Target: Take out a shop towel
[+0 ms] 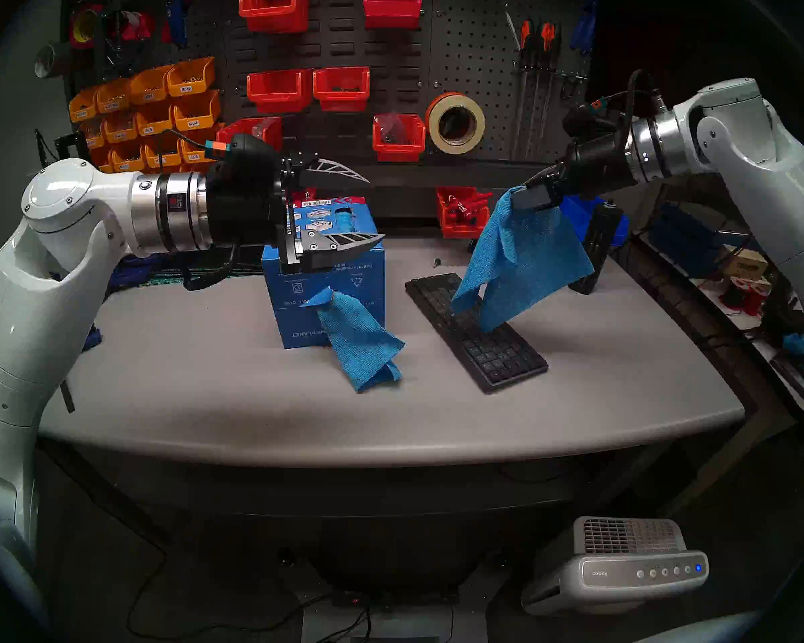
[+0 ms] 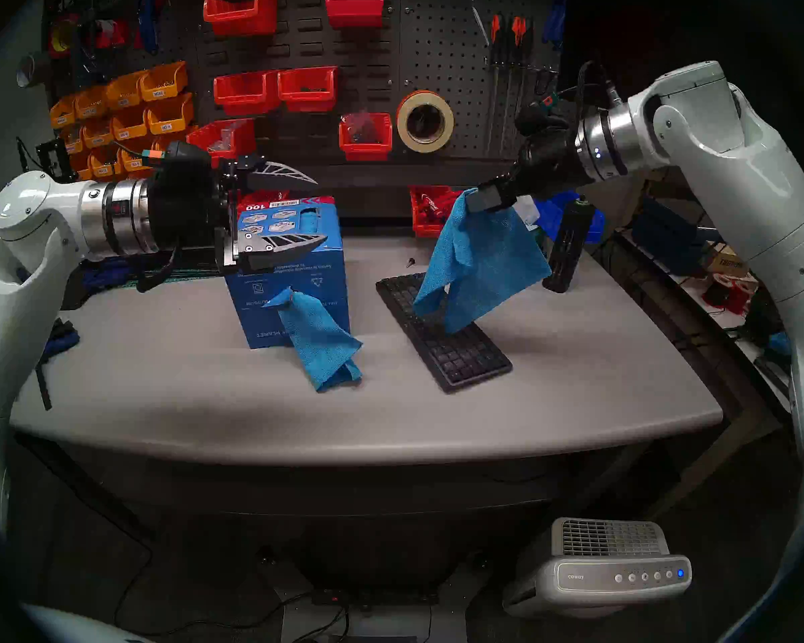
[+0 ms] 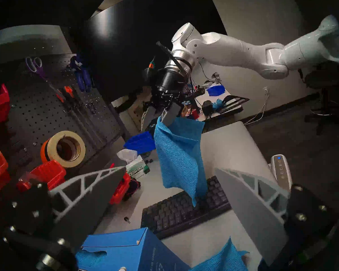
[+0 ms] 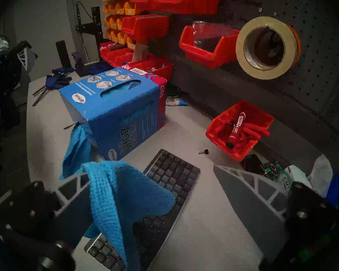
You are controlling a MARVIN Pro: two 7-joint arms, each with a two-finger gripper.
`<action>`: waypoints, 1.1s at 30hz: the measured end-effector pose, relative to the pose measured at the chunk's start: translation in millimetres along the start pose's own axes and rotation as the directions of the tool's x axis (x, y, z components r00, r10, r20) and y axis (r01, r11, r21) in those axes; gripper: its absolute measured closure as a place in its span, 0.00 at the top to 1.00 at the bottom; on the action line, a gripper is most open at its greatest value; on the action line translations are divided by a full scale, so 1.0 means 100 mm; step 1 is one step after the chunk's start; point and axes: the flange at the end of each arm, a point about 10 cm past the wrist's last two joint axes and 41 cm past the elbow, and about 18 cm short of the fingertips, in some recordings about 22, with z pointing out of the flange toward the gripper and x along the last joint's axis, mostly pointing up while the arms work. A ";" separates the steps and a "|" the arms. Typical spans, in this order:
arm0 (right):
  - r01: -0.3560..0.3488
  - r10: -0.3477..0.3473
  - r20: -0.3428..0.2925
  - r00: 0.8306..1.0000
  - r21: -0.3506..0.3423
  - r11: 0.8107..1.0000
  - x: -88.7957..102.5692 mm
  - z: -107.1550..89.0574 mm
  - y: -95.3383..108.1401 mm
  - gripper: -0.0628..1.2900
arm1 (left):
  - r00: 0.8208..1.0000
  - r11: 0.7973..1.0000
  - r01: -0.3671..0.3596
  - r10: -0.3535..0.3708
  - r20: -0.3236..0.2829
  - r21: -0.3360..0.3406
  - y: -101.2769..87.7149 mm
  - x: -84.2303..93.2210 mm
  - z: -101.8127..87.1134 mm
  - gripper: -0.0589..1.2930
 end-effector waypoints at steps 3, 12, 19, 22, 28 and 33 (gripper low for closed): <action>-0.019 0.019 0.023 1.000 0.027 0.999 -0.09 0.05 -0.03 0.96 | 1.000 1.000 0.018 -0.018 0.003 -0.012 -0.01 -0.04 0.06 0.94; -0.012 0.011 0.017 1.000 0.100 0.995 -0.03 0.08 -0.20 0.96 | 0.998 0.997 0.060 -0.059 0.020 -0.052 0.02 -0.14 0.35 0.94; 0.007 -0.007 -0.006 1.000 0.115 0.993 0.08 -0.01 -0.28 0.96 | 0.998 0.995 0.063 -0.061 0.033 -0.080 0.07 -0.16 0.55 0.94; 0.011 -0.010 -0.013 1.000 0.121 0.993 0.11 -0.06 -0.31 0.96 | 0.998 0.993 0.062 -0.058 0.037 -0.096 0.10 -0.15 0.67 0.94; 0.008 -0.006 -0.015 1.000 0.134 0.991 0.12 -0.15 -0.36 0.96 | 0.998 0.991 0.055 -0.049 0.044 -0.125 0.16 -0.13 0.90 0.94; 0.000 0.001 -0.010 1.000 0.143 0.990 0.09 -0.19 -0.39 0.96 | 0.998 0.990 0.047 -0.041 0.047 -0.134 0.17 -0.09 1.01 0.94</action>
